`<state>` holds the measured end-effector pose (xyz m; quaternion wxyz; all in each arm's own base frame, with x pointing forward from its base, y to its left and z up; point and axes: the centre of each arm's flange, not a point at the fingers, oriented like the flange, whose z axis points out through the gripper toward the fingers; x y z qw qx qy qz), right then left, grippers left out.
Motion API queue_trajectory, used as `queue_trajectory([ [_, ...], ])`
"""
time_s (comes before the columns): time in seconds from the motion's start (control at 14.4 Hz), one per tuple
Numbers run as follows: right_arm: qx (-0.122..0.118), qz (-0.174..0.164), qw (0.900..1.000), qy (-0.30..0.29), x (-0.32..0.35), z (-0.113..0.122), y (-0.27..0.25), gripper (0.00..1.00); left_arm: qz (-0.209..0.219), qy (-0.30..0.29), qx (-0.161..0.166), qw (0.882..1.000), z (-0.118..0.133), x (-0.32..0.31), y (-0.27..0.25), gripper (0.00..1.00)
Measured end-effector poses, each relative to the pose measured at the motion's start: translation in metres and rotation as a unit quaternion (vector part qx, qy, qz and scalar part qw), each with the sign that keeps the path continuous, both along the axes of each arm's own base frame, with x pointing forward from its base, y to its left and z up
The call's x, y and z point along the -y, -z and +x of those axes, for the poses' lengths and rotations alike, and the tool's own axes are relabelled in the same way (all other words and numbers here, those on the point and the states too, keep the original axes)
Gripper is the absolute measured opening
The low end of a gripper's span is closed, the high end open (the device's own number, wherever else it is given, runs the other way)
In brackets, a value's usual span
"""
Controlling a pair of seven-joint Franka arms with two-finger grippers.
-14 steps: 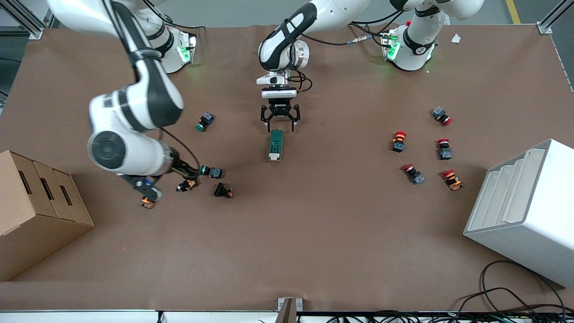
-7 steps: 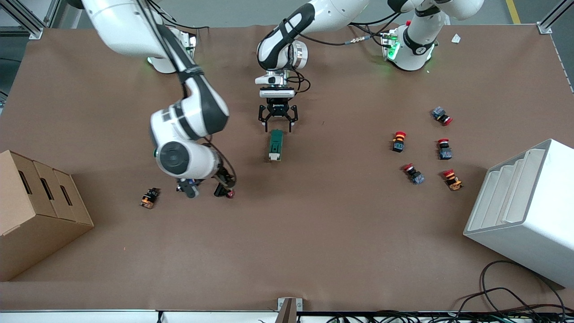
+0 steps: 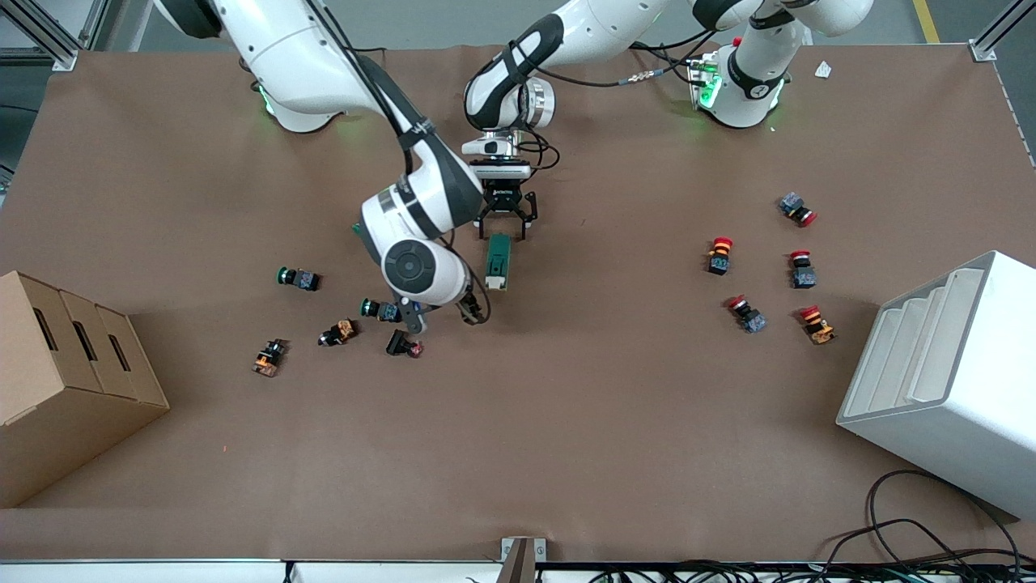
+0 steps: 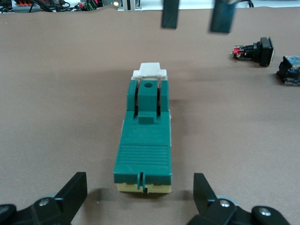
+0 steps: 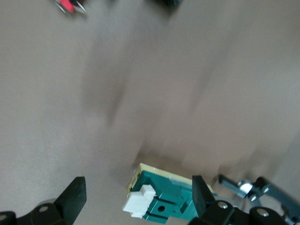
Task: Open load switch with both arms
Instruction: 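Press the white handle down with the right gripper while the left gripper holds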
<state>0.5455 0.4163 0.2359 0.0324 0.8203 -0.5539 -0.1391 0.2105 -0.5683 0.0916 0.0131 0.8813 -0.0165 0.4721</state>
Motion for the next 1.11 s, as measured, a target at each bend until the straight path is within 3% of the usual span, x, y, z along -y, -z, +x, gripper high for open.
queue_trajectory([
  [0.62, -0.015, -0.022, 0.999, 0.030, -0.029, -0.025, 0.020, 1.00, -0.025, -0.012, 0.004, 1.000, -0.010, 0.004, 0.002, 1.00],
  [1.11, -0.033, -0.040, 0.998, 0.032, -0.026, -0.032, 0.048, 1.00, -0.021, -0.009, 0.012, 1.000, -0.013, 0.004, 0.005, 1.00],
])
